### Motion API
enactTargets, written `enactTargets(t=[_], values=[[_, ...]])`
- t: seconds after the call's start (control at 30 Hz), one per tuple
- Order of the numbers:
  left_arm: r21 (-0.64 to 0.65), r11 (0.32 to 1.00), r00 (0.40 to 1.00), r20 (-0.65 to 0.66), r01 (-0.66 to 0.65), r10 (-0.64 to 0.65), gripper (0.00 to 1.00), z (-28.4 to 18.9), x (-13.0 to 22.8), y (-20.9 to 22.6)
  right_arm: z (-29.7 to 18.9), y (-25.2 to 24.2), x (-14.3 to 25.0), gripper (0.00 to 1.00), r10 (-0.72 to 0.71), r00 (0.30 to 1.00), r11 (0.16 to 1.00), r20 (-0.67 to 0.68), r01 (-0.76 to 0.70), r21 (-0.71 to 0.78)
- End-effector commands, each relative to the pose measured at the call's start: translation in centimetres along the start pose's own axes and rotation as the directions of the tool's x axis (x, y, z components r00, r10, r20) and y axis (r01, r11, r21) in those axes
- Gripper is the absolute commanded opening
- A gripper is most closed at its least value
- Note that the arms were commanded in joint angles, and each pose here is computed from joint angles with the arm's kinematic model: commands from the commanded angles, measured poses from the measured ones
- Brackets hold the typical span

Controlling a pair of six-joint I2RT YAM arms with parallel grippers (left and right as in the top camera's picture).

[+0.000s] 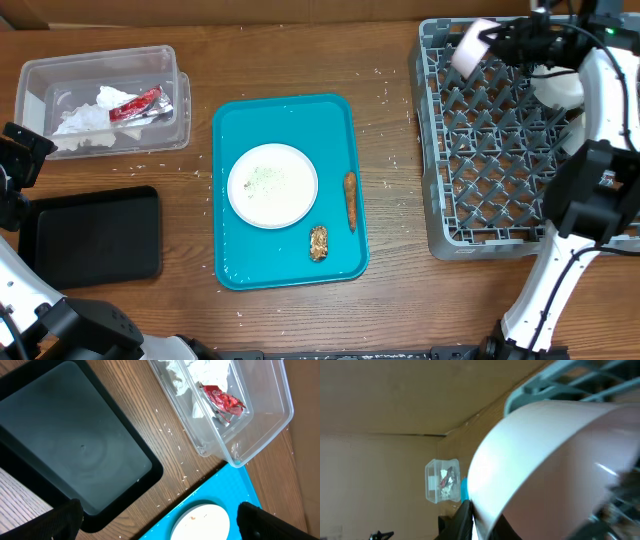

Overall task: Sort waste into correct bins and load items into the dishwasher
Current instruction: 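Set the bowl into the rack's top row and release it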

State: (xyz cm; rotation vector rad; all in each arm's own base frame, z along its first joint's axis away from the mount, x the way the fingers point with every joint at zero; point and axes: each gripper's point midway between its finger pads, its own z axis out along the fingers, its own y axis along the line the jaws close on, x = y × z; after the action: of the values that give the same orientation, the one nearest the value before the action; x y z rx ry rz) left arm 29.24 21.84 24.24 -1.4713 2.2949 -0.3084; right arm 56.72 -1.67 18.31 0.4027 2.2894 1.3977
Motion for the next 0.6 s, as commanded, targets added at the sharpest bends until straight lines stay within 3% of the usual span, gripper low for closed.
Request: enactTargets(t=[0.0,0.27,0.43,0.57], values=[[-0.013,1.0,1.0,-0.005,-0.022,0.022,1.0,0.4,-0.1,0.1,-1.2,-1.1,-0.4,0.14,0.028,0.999,0.999,0.025,-0.029,0.037],[-0.013,1.0,1.0,-0.005,-0.022,0.022,1.0,0.4,-0.1,0.1,-5.4,-3.3,-1.2,0.17,0.061,0.988,0.932,0.141,-0.107,0.347],[-0.013,1.0,1.0,-0.005,-0.022,0.022,1.0,0.4,-0.1,0.1,-9.7,-3.3,-1.4,0.18,0.025,0.974,0.815,0.224,-0.15,0.559],[-0.013,1.0,1.0,-0.005,-0.022,0.022,1.0,0.4,-0.1,0.1,-12.4,-3.4,-0.6,0.26,0.018,0.968,0.72,0.251,-0.187,0.668]])
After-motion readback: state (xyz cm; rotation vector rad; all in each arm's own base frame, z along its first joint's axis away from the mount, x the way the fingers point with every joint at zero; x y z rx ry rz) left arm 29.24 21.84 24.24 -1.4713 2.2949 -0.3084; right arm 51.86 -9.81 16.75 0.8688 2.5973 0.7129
